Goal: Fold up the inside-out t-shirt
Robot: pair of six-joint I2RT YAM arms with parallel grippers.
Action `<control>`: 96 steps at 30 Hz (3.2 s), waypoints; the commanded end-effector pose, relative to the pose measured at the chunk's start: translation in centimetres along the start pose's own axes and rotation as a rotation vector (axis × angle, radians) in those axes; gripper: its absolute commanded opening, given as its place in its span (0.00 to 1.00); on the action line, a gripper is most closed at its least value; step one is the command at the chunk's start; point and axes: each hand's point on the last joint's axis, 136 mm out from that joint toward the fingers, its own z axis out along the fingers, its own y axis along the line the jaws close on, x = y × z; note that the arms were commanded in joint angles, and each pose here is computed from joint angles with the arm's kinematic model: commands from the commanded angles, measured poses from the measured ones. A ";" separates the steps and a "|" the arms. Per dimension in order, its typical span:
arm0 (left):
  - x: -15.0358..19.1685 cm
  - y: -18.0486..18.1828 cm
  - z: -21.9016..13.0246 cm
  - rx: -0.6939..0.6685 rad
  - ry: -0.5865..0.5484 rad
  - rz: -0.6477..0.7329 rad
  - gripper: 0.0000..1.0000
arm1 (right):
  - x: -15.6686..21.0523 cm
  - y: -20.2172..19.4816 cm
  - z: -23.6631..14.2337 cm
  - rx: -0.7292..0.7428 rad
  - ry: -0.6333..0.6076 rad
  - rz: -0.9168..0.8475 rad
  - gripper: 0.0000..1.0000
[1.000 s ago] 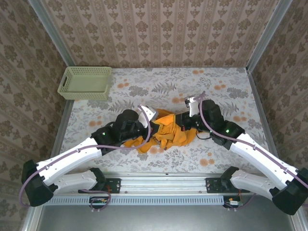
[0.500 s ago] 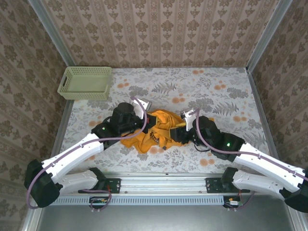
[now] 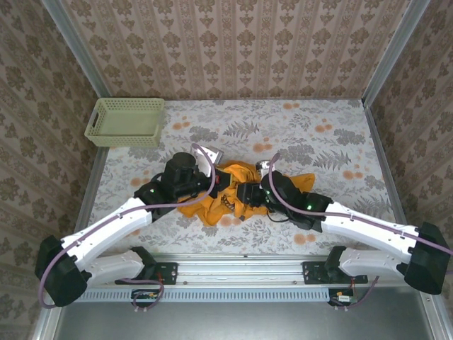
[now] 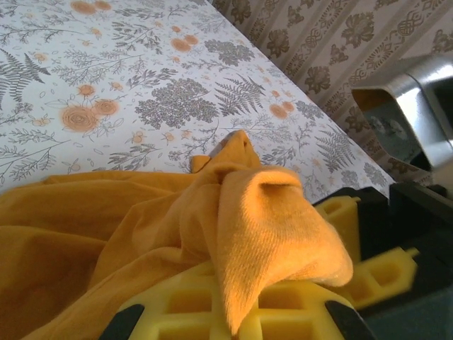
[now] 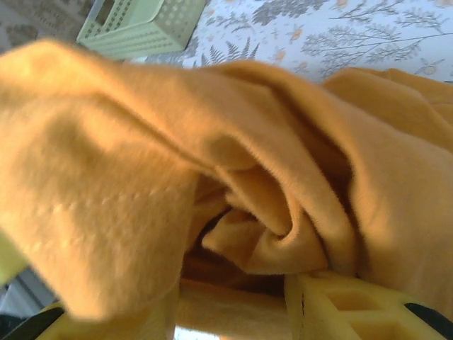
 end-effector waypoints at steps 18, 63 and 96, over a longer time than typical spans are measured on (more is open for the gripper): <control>-1.2 3.3 -1.0 -0.150 -0.008 -0.022 0.00 | -4.2 0.2 -3.6 0.053 -0.081 -0.055 0.00; 2.0 1.5 0.5 -0.176 0.138 0.196 0.12 | -3.3 -2.4 -3.5 -0.092 0.024 -0.030 0.00; 3.3 6.3 5.3 -0.382 0.315 0.193 0.39 | -1.3 -4.2 -2.9 -0.094 0.042 -0.058 0.03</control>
